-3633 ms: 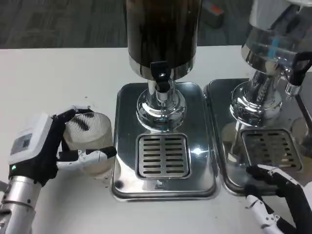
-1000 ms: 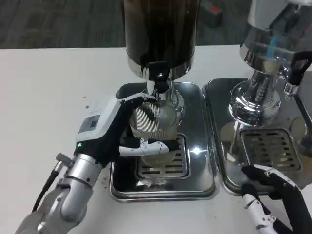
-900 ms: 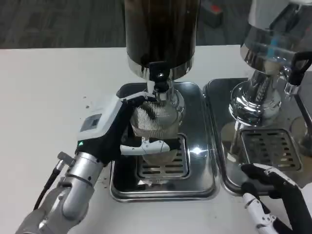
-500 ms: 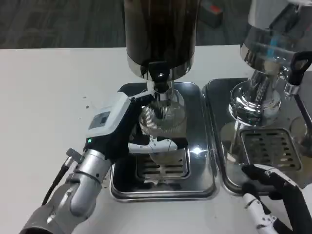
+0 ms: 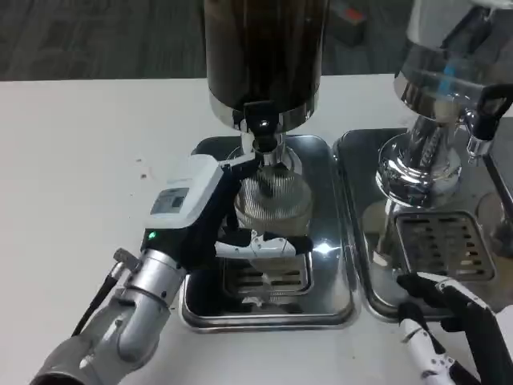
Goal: Grasp the cup under the faucet to collect the drink, then remove the cup.
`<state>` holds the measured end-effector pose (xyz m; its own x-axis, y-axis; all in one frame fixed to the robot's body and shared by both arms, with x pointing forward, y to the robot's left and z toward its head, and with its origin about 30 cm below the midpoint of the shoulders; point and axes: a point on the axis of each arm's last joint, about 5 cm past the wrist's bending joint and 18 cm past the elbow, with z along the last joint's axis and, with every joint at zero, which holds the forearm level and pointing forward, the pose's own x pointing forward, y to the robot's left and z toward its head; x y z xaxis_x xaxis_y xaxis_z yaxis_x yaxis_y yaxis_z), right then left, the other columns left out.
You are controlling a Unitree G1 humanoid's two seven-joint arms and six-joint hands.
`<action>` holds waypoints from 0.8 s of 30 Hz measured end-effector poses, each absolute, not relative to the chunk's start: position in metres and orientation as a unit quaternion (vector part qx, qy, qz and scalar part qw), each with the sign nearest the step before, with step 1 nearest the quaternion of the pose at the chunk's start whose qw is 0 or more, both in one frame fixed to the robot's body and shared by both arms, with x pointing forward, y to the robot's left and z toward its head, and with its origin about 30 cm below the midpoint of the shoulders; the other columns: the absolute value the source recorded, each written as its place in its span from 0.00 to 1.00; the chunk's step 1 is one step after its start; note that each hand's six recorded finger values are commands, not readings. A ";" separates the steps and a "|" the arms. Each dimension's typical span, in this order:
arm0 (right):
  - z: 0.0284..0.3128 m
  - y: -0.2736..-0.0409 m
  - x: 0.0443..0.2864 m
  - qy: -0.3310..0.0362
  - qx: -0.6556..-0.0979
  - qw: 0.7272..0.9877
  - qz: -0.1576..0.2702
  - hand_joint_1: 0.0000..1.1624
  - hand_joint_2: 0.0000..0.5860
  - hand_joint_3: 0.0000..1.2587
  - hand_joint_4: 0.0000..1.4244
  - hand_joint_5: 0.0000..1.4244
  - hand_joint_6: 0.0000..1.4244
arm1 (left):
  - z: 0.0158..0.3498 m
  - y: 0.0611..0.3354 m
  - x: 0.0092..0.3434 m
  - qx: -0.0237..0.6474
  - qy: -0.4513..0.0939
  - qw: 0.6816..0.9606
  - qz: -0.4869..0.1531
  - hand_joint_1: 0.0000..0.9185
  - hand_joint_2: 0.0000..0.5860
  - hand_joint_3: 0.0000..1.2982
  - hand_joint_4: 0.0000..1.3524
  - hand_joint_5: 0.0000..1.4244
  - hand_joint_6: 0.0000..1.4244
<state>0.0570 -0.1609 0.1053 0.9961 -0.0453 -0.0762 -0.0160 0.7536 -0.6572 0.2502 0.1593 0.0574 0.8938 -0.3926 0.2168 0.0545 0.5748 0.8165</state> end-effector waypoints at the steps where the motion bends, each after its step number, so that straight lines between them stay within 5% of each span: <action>1: 0.105 -0.161 0.057 0.043 -0.350 0.936 -0.008 0.20 0.76 0.28 0.22 0.20 0.27 | 0.057 0.160 0.250 0.444 -0.191 0.866 -0.128 0.51 0.00 0.54 0.66 0.77 1.00; 16: 0.106 -0.156 0.058 0.043 -0.340 0.939 -0.009 0.20 0.76 0.28 0.22 0.20 0.27 | 0.056 0.170 0.249 0.451 -0.186 0.865 -0.115 0.48 0.00 0.51 0.63 0.74 0.99; 24: 0.106 -0.155 0.059 0.043 -0.339 0.940 -0.010 0.20 0.76 0.29 0.23 0.21 0.29 | 0.056 0.172 0.249 0.451 -0.185 0.865 -0.117 0.37 0.02 0.45 0.56 0.69 0.93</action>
